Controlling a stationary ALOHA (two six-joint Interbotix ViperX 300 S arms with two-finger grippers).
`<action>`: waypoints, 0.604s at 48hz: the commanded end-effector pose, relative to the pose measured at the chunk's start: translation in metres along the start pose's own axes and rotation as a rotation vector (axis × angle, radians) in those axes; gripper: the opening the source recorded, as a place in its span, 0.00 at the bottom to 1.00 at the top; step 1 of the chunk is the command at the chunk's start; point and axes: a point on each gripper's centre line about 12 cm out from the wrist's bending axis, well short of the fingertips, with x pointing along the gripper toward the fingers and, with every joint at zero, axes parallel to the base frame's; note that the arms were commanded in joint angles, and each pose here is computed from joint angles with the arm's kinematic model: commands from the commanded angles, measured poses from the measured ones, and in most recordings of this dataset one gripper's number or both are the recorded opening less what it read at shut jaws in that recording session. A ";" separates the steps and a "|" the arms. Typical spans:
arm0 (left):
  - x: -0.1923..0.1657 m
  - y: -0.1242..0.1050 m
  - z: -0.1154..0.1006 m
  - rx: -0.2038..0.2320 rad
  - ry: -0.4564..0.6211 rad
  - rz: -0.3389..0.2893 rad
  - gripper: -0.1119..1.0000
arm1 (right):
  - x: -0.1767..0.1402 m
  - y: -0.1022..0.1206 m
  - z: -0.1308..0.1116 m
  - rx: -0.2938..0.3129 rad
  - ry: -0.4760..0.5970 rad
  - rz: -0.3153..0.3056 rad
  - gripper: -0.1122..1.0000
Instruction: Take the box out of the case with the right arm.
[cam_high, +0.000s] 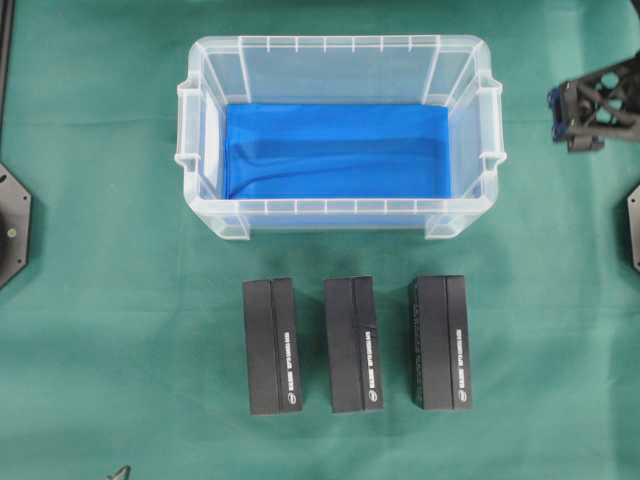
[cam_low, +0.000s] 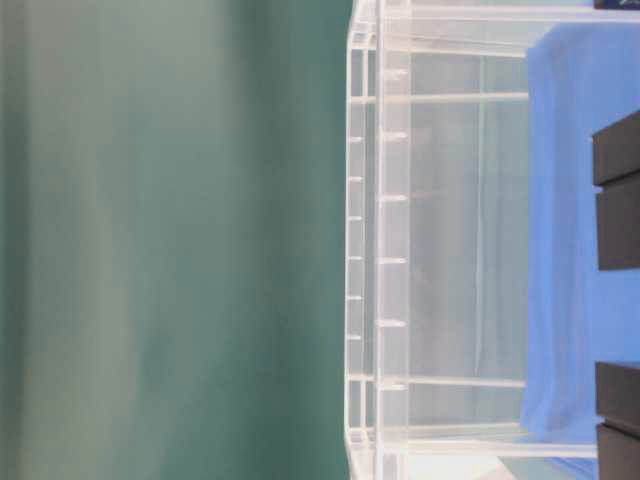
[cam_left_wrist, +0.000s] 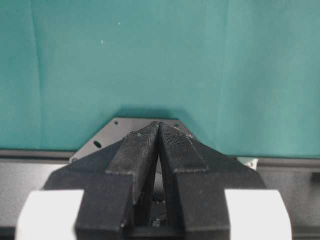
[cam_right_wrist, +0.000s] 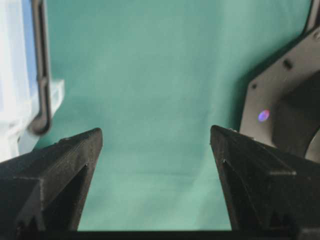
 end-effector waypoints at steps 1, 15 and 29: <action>-0.001 0.000 0.003 0.000 -0.007 0.002 0.10 | -0.005 -0.001 0.009 0.018 -0.007 0.026 0.87; -0.002 0.000 0.002 0.001 -0.008 0.000 0.10 | -0.003 -0.001 0.010 0.019 -0.007 0.031 0.87; -0.002 0.000 0.002 0.000 -0.007 0.002 0.10 | -0.003 0.000 0.009 0.021 0.007 0.032 0.87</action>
